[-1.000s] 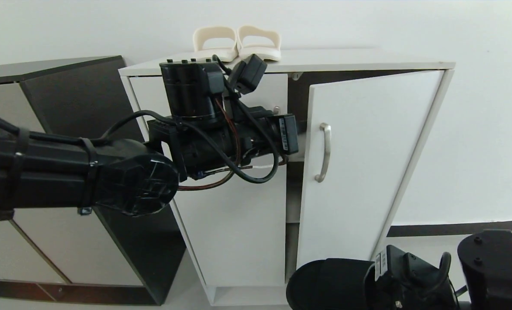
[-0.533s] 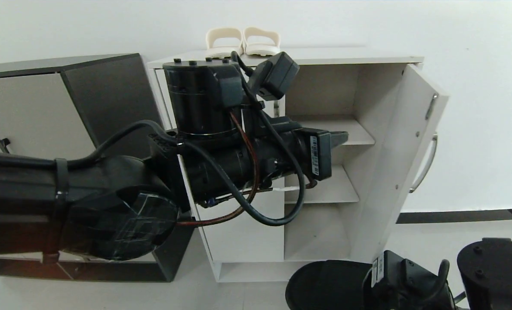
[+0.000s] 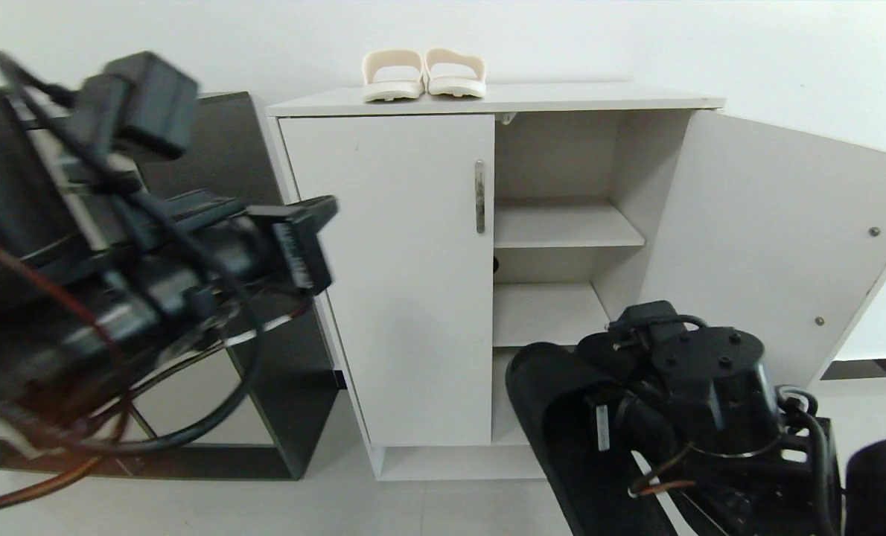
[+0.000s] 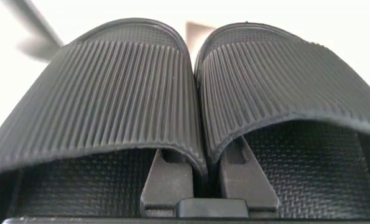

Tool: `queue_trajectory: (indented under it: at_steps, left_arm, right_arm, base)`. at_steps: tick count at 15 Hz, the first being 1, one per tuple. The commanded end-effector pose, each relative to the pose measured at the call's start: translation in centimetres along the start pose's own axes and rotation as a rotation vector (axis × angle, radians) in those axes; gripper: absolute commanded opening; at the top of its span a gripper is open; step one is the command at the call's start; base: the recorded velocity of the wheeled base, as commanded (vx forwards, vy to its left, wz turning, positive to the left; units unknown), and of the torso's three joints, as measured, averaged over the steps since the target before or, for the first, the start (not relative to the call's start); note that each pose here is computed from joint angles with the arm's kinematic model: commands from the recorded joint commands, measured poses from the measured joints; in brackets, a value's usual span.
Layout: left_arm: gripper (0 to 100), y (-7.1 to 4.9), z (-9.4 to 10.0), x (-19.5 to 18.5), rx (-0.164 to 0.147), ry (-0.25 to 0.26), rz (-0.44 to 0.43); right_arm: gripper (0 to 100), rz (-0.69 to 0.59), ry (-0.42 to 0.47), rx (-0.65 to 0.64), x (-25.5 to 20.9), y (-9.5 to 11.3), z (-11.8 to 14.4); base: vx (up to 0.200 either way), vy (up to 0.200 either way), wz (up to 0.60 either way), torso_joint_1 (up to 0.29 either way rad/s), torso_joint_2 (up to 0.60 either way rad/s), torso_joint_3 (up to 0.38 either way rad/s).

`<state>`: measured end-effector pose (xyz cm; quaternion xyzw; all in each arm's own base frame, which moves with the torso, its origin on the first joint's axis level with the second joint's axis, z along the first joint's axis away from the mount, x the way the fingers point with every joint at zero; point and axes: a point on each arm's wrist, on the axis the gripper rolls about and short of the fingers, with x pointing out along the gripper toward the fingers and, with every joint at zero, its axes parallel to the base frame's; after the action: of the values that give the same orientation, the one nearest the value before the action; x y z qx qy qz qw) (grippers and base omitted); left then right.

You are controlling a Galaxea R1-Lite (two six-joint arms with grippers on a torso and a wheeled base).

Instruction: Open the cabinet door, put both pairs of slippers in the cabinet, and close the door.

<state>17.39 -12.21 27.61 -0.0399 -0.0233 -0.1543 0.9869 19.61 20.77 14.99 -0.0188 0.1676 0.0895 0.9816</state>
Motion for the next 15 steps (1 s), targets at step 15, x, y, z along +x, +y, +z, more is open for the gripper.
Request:
queue_trajectory:
  at_steps: [15]
  left_arm:
    - [0, 6.8, -18.3, -23.5, 0.138, 0.063, 0.224]
  right_arm:
    - [0, -0.064, -0.026, 0.029, 3.2, 0.6, -0.3]
  base:
    - [0.000, 0.000, 0.00, 0.000, 0.00, 0.000]
